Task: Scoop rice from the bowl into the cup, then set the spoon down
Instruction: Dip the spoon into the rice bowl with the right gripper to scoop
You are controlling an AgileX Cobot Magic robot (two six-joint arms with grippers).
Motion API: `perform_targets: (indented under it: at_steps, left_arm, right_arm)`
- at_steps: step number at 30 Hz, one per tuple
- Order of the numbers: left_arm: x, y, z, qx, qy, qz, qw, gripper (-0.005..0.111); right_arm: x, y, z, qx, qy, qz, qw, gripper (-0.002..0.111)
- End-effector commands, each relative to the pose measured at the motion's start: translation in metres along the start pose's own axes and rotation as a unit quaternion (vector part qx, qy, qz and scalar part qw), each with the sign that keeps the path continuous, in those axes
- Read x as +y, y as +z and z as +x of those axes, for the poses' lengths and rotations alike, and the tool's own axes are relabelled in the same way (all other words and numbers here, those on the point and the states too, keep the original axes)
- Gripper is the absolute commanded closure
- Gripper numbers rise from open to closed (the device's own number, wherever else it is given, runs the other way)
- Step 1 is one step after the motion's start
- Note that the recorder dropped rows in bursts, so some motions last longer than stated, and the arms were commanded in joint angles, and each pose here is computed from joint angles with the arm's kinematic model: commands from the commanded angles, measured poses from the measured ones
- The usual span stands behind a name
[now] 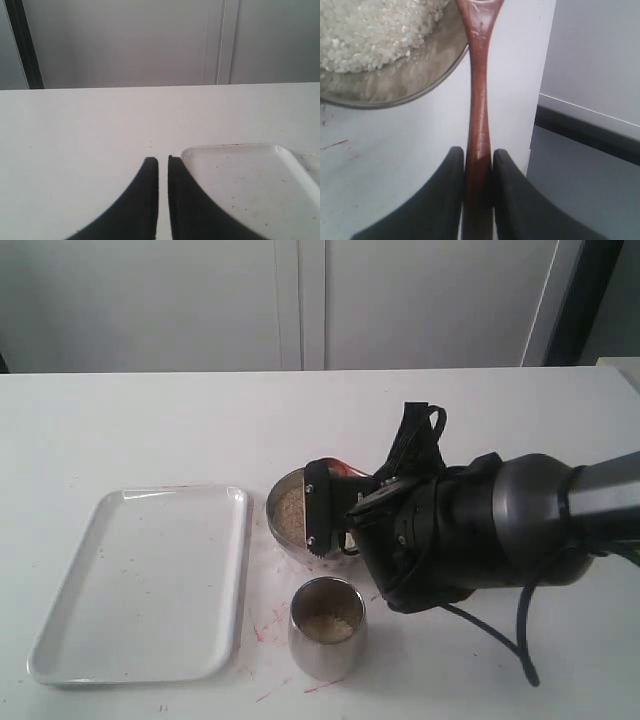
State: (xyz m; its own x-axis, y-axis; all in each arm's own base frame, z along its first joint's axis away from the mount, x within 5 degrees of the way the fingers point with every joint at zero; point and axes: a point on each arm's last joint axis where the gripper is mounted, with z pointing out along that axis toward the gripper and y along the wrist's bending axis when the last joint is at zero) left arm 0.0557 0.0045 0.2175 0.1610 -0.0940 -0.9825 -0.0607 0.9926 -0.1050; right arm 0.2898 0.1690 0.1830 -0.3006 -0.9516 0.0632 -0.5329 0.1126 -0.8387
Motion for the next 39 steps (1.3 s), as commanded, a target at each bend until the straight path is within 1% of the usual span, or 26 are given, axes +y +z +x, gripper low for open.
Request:
perform_targets:
  at_steps: [1,23,30,39]
  left_arm:
    - [-0.001,0.0,-0.003,-0.006,-0.005,0.003,1.0,0.092]
    - [-0.001,0.0,-0.003,-0.006,-0.005,0.003,1.0,0.092]
    - [-0.001,0.0,-0.003,-0.006,-0.005,0.003,1.0,0.092]
    - [-0.001,0.0,-0.003,-0.006,-0.005,0.003,1.0,0.092]
  right_arm:
    - [0.001,0.002,0.001,-0.002,-0.001,0.002,1.0,0.108]
    - [0.011,0.012,0.0,0.01,-0.011,-0.014,1.0,0.108]
    - [0.014,0.012,0.002,0.017,-0.009,-0.028,0.999,0.108]
    - [0.007,0.01,-0.005,0.022,0.001,-0.058,0.998,0.108]
